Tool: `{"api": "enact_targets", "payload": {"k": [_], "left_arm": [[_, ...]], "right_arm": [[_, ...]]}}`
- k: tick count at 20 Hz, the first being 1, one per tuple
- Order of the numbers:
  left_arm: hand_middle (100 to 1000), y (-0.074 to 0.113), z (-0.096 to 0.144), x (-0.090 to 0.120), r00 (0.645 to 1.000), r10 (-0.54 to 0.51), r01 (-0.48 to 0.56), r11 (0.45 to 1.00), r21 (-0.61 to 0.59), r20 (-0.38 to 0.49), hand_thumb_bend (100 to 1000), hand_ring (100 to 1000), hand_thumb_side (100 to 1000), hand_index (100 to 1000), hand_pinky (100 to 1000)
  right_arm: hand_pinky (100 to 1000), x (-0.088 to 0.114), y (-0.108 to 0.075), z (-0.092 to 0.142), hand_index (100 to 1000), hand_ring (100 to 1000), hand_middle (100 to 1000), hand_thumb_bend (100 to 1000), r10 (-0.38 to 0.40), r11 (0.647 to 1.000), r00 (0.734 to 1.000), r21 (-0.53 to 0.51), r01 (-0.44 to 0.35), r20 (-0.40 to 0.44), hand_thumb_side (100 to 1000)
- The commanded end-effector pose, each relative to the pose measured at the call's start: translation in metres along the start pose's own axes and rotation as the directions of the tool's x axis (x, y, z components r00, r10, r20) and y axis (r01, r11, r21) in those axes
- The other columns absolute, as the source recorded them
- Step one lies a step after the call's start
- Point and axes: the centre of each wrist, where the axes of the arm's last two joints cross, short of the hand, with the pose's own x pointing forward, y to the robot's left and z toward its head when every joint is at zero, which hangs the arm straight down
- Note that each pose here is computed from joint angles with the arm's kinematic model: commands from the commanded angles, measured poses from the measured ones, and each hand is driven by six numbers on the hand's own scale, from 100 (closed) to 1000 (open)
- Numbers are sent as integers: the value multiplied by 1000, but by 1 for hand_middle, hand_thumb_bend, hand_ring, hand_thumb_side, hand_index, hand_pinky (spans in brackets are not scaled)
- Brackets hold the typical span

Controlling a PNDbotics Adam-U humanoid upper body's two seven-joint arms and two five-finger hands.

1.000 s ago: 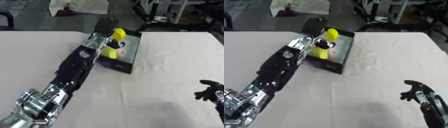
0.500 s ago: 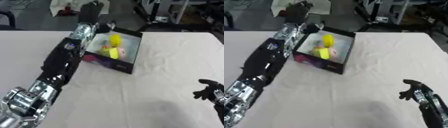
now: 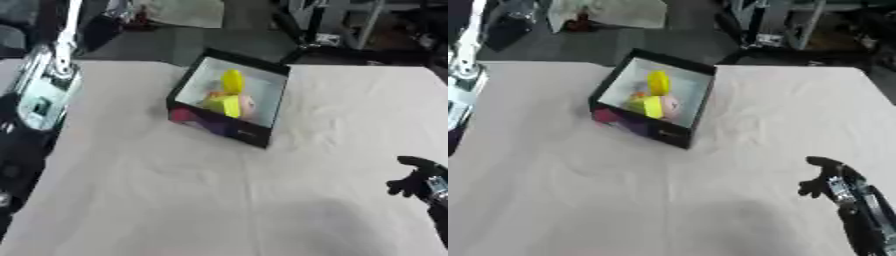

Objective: Pick up objects on the table and place them in the box.

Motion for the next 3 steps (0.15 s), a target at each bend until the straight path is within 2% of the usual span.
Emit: {"api": "enact_targets", "payload": {"k": [1, 3], "left_arm": [[590, 1, 19, -6, 986, 151, -150, 988, 32, -63, 100, 601, 886, 819, 644], [584, -8, 32, -16, 970, 209, -206, 978, 38, -121, 100, 595, 896, 817, 639]], "right_arm": [[688, 5, -4, -1, 763, 491, 324, 100, 19, 1000, 1000, -14, -19, 16, 772], [688, 5, -4, -1, 766, 492, 325, 100, 20, 1000, 1000, -17, -20, 16, 767]]}}
